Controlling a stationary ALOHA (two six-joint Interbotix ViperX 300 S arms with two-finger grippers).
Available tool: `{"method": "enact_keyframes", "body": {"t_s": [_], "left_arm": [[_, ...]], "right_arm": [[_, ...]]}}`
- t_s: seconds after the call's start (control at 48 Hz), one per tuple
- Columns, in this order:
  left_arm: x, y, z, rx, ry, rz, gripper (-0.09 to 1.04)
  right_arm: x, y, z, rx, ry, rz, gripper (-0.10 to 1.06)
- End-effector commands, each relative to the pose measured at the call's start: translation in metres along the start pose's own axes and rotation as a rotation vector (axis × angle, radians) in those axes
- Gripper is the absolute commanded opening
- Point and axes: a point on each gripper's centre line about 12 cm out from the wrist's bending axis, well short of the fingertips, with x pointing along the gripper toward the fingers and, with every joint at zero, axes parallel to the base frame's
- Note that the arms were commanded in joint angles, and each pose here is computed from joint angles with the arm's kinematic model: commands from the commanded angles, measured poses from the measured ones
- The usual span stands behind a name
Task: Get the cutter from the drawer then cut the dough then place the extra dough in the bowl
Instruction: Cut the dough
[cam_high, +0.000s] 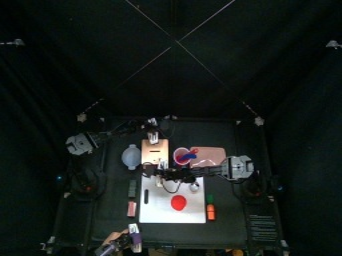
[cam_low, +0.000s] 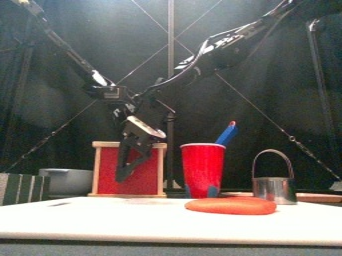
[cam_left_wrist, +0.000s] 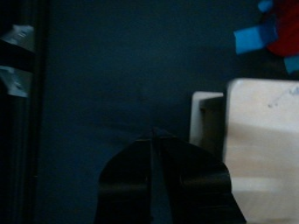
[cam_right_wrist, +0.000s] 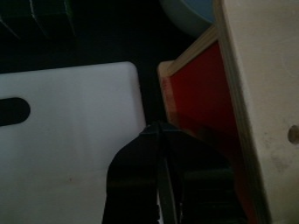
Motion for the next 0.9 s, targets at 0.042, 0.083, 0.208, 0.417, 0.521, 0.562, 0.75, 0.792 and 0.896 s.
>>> {"method": "enact_keyframes", "body": {"t_s": [0.042, 0.083, 0.208, 0.417, 0.521, 0.562, 0.75, 0.792, 0.896], "left_arm": [[-0.041, 0.010, 0.026, -0.007, -0.152, 0.113, 0.51], [-0.048, 0.010, 0.027, -0.007, -0.181, 0.142, 0.51], [-0.069, -0.004, 0.027, 0.011, -0.279, 0.219, 0.50], [-0.092, -0.064, 0.017, 0.049, -0.453, 0.274, 0.50], [-0.095, -0.096, 0.004, 0.007, -0.521, 0.279, 0.50], [-0.096, -0.106, -0.001, -0.020, -0.541, 0.280, 0.50], [-0.098, -0.164, -0.021, -0.103, -0.601, 0.250, 0.50], [-0.098, -0.176, -0.024, -0.099, -0.611, 0.236, 0.50], [-0.101, -0.211, -0.026, -0.079, -0.630, 0.164, 0.50]], "right_arm": [[-0.040, 0.000, 0.020, 0.029, -0.071, 0.018, 0.14], [-0.045, 0.001, 0.018, 0.042, -0.072, 0.028, 0.14], [-0.056, 0.003, 0.013, 0.068, -0.071, 0.050, 0.14], [-0.072, 0.001, 0.001, 0.096, -0.060, 0.067, 0.14], [-0.081, 0.001, -0.004, 0.110, -0.058, 0.076, 0.14], [-0.083, 0.001, -0.006, 0.112, -0.057, 0.079, 0.14], [-0.093, 0.004, -0.019, 0.144, -0.029, 0.097, 0.14], [-0.095, 0.004, -0.021, 0.148, -0.027, 0.098, 0.14], [-0.106, 0.003, -0.025, 0.154, -0.030, 0.104, 0.14]]}}
